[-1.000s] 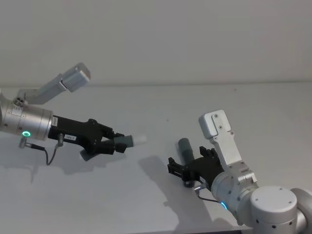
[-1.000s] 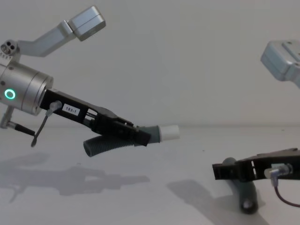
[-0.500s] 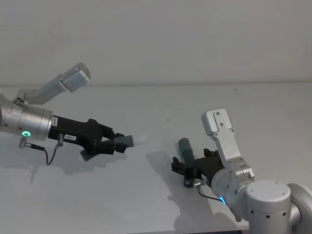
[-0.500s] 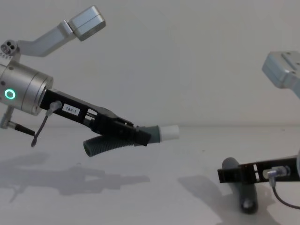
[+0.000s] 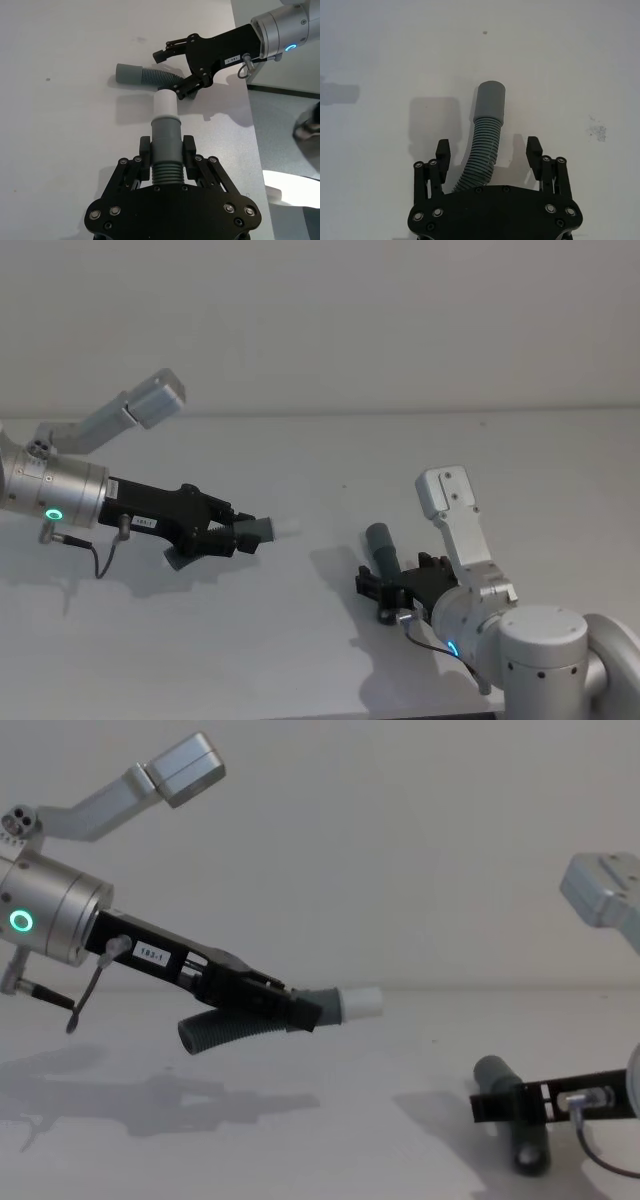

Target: Use both hands to pick up one end of the pipe from the table, align the ends, and insert them.

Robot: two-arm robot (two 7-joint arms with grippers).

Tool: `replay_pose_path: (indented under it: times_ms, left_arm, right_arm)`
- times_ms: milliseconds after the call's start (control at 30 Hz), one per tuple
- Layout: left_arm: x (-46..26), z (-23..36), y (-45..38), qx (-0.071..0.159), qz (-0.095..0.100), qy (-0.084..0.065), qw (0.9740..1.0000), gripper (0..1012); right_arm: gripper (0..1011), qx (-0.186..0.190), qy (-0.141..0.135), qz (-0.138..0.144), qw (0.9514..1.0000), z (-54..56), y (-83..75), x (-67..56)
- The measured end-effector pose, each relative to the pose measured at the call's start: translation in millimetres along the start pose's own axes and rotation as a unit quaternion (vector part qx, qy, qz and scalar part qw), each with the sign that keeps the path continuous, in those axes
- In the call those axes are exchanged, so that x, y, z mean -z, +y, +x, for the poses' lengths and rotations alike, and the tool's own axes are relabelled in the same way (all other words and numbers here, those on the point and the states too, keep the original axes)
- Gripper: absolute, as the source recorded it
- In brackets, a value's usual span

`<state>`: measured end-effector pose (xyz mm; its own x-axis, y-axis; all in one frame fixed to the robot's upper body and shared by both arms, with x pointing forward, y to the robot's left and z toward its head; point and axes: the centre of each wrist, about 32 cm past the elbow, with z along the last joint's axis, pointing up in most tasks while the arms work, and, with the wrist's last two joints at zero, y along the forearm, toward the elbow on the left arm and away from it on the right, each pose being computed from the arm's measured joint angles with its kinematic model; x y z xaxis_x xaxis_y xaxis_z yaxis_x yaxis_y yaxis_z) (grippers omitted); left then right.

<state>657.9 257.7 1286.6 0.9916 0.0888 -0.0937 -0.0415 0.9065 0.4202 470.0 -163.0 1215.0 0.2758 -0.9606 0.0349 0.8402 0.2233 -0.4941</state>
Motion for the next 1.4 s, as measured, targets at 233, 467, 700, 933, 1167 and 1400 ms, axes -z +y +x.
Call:
replay_pose_path:
  times_ms: [233, 467, 700, 933, 1167, 1400]
  left_arm:
    - [0.0, 0.0, 0.0, 0.000, 0.000, 0.000, 1.0000, 354]
    - [0.0, 0.0, 0.0, 0.000, 0.000, 0.000, 1.0000, 354]
    - [0.0, 0.0, 0.0, 0.000, 0.000, 0.000, 1.0000, 354]
    - [0.0, 0.0, 0.0, 0.000, 0.000, 0.000, 1.0000, 353]
    - [0.0, 0.0, 0.0, 0.000, 0.000, 0.000, 1.0000, 354]
    - [0.0, 0.0, 0.0, 0.000, 0.000, 0.000, 1.0000, 354]
  right_arm:
    - [800, 0.002, 0.005, -0.004, 1.0000, 0.7, 2.9, 0.5]
    - [539, 0.000, 0.009, -0.006, 0.9999, 1.0, 3.8, 1.6]
    - [325, -0.007, 0.014, -0.009, 0.9998, 1.1, 3.6, 3.8]
    - [229, -0.017, 0.019, -0.011, 0.9996, 1.8, 2.3, 4.9]
    - [214, -0.030, 0.017, -0.009, 0.9994, 4.6, 1.5, 6.6]
    - [214, -0.052, 0.000, 0.014, 0.9985, 11.1, 1.6, 7.8]
